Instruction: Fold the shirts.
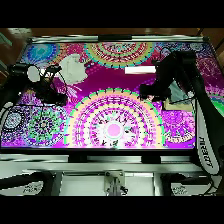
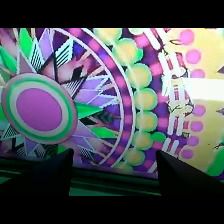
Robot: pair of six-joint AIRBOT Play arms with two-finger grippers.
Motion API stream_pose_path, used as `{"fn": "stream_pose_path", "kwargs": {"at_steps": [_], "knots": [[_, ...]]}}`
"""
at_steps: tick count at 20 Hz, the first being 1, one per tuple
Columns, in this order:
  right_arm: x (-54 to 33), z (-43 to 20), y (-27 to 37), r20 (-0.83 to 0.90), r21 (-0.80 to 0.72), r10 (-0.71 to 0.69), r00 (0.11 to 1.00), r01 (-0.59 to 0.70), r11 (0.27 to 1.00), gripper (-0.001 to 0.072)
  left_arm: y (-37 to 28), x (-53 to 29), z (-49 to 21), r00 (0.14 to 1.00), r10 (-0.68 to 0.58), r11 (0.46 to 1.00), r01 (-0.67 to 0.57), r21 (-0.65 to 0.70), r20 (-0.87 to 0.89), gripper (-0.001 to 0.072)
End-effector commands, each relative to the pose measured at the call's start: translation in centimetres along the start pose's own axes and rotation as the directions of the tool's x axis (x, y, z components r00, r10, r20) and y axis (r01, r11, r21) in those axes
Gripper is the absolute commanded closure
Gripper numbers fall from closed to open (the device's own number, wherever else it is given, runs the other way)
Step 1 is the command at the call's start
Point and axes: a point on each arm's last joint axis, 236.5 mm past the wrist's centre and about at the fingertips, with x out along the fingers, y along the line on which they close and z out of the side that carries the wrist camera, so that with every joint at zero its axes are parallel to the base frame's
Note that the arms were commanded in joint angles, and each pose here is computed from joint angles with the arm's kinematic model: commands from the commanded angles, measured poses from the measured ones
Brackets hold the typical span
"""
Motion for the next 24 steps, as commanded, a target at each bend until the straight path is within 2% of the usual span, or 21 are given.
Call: {"fn": "stream_pose_path", "kwargs": {"at_steps": [1,15,18,21,24], "knots": [[0.0,0.0,0.0,0.001,-0.001,0.001,1.0,-0.001,1.0,0.0094,0.0,0.0,0.0,1.0,0.0,1.0,0.0,0.0,0.0,0.02],[0.0,0.6,0.2,0.028,0.0,0.007,1.0,-0.007,1.0,0.0094,0.0,0.0,0.1,1.0,0.0,1.0,0.0,0.0,0.002,0.02],[-0.2,2.5,0.6,0.109,-0.001,0.024,0.994,-0.024,1.0,0.0094,-0.1,0.2,2.3,0.996,-0.004,1.0,0.004,-0.004,0.089,0.0201],[-0.2,2.7,0.6,0.114,-0.001,0.026,0.993,-0.026,1.0,0.0094,-0.5,0.9,5.1,0.982,-0.02,1.0,0.022,-0.009,0.188,0.0202],[-0.3,3.4,0.8,0.146,-0.004,0.033,0.989,-0.032,0.999,0.0094,0.8,1.0,10.3,0.925,0.008,0.994,0.034,-0.103,0.379,0.0204]]}}
